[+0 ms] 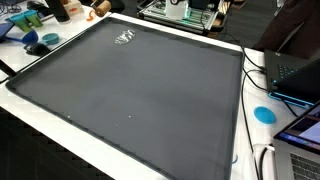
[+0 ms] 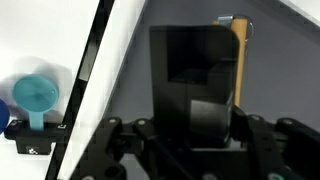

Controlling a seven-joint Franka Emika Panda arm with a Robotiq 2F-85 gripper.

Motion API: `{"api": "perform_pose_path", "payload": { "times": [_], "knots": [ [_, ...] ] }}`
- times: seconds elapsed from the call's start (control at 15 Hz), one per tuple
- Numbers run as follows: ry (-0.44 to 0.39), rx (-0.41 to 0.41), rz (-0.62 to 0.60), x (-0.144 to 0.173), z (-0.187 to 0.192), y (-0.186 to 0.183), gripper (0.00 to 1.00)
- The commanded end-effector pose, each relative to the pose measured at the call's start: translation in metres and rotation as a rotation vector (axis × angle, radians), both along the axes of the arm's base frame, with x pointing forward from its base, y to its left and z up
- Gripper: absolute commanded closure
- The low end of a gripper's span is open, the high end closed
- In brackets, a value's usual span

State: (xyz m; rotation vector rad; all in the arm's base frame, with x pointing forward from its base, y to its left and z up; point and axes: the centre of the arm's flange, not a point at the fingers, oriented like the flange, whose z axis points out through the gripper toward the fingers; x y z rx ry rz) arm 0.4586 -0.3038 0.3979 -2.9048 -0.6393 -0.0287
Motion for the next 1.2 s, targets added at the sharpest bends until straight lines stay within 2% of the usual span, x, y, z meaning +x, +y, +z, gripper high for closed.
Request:
{"api": "perform_pose_path", "payload": {
  "times": [0.0,0.6,1.13],
  "knots": [
    [0.009,-0.003,-0.005,-0.008,0.007,0.021,0.75],
    [0.035,-0.048,0.011,-0.010,0.009,0.071,0.75],
    [0.058,-0.160,0.068,-0.013,0.007,0.141,0.75]
  ]
}}
